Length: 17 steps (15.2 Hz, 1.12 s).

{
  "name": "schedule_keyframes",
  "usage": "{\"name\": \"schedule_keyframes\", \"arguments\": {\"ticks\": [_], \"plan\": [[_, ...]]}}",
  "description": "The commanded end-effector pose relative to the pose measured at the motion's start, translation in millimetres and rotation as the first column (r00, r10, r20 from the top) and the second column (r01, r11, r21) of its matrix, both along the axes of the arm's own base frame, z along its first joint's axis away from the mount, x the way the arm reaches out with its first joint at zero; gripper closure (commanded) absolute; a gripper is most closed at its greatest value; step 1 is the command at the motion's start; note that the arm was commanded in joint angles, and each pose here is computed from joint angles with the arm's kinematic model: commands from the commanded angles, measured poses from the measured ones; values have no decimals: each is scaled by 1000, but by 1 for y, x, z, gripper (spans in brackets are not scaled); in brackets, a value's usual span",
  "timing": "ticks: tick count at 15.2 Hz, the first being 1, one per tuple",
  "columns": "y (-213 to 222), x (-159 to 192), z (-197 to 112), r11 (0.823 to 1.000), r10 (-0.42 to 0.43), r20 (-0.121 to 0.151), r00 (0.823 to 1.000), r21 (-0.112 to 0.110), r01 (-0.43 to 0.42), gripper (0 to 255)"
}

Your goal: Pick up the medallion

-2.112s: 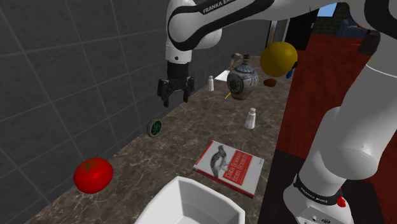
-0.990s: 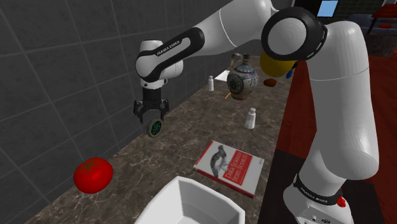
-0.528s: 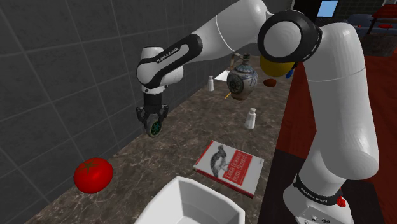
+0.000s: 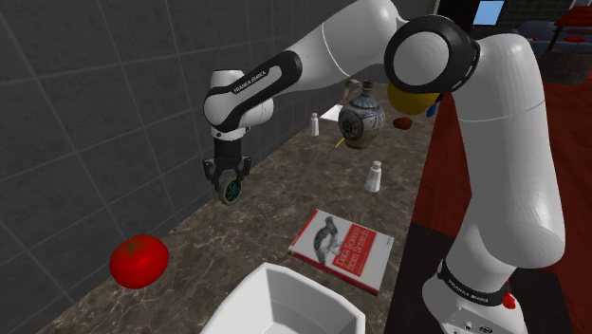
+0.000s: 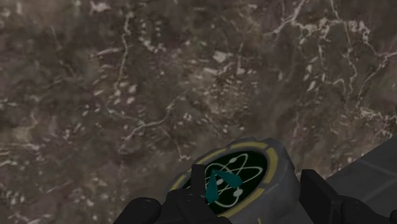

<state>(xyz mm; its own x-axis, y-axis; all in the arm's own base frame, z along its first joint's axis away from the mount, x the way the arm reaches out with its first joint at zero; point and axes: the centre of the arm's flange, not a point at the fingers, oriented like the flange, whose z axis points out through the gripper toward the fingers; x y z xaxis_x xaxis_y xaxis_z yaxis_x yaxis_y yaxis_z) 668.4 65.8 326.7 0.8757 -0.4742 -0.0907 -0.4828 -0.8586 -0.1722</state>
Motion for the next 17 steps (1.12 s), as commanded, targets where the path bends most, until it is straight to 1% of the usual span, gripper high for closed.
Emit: {"name": "schedule_keyframes", "arguments": {"ticks": [1,15,17], "plan": [[1,0,4,1000,1,-2,1000,0,-1,255],[1,0,78,1000,1,-2,1000,0,-1,255],[1,0,79,1000,1,-2,1000,0,-1,255]]}}
